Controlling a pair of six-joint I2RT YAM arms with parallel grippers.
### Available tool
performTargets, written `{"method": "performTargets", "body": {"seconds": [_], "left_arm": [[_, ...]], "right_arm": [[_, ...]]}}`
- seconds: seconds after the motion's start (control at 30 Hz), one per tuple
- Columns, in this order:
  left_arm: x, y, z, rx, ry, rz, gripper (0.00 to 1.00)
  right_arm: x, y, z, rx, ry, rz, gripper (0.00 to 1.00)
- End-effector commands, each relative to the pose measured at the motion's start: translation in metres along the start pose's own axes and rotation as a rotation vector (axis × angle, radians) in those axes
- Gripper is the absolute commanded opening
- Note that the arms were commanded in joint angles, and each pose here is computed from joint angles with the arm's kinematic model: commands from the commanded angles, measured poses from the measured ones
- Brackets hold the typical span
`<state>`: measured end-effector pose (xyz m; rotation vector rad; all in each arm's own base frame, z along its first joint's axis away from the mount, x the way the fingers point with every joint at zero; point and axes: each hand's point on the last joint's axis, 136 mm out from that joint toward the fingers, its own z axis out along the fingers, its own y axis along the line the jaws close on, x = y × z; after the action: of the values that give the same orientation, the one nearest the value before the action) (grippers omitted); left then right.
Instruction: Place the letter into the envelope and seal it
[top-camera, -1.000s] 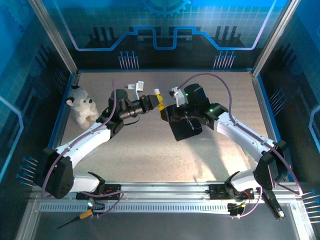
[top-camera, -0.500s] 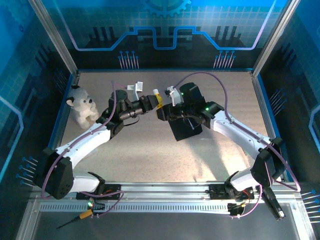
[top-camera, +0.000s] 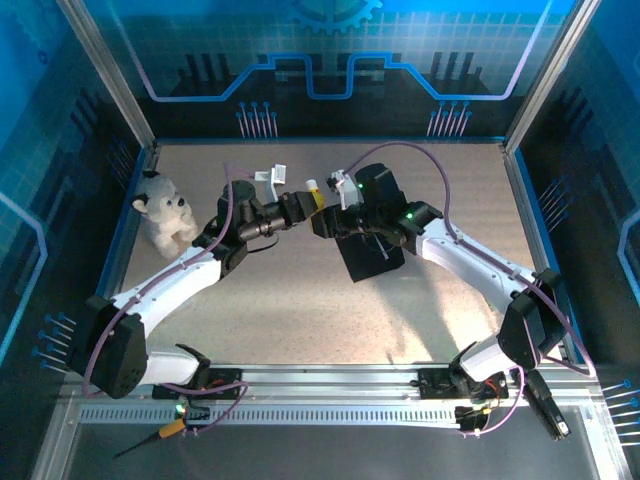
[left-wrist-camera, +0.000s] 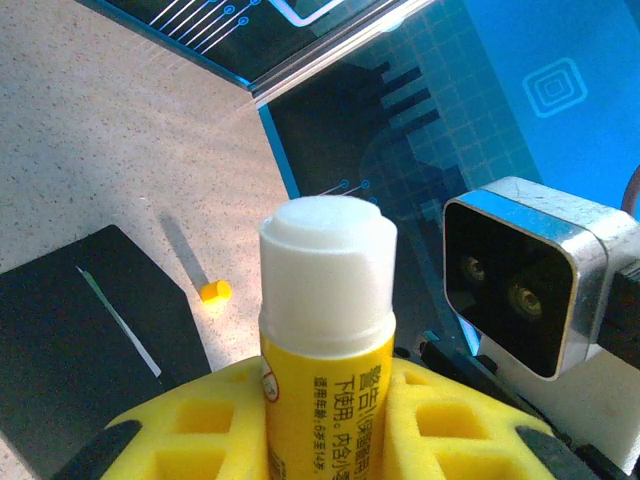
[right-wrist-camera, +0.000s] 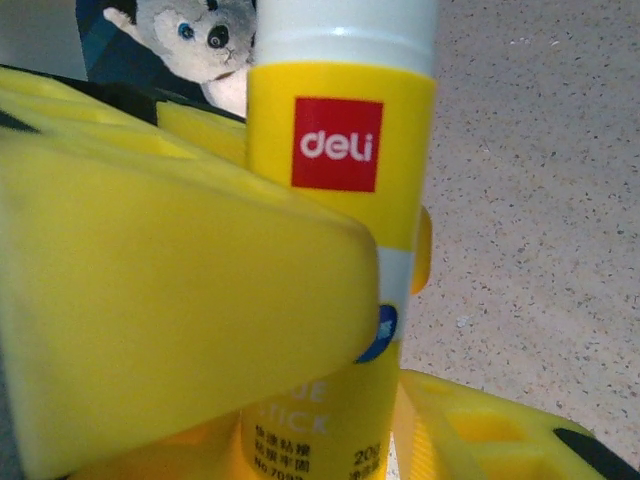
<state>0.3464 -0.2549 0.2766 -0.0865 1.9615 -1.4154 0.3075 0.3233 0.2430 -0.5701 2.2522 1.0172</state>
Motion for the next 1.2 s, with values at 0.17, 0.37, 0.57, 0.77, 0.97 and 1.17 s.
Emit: {"method": "performTargets", "body": {"seconds": [0.17, 0.37, 0.57, 0.77, 0.97, 1.17], "left_arm": [[-0.003, -0.014, -0.006, 0.040, -0.016, 0.025, 0.00], [-0.009, -0.014, -0.009, 0.035, -0.033, 0.033, 0.00], [-0.015, -0.014, -0.011, 0.029, -0.039, 0.040, 0.00], [-0.016, -0.013, -0.010, 0.030, -0.036, 0.036, 0.00], [-0.016, -0.011, -0.012, 0.026, -0.037, 0.034, 0.00], [-0.014, -0.029, -0.015, 0.105, -0.001, 0.092, 0.00]], "right_arm": [[-0.005, 0.008, 0.000, -0.010, -0.008, 0.002, 0.37], [-0.001, 0.007, 0.000, -0.013, 0.002, 0.008, 0.38], [0.002, 0.006, 0.000, -0.008, 0.004, 0.010, 0.36], [0.000, 0.006, 0.000, -0.015, 0.001, 0.009, 0.30], [-0.001, 0.010, -0.001, -0.042, 0.002, 0.011, 0.21], [-0.012, 0.027, -0.016, -0.209, -0.039, 0.010, 0.19]]}}
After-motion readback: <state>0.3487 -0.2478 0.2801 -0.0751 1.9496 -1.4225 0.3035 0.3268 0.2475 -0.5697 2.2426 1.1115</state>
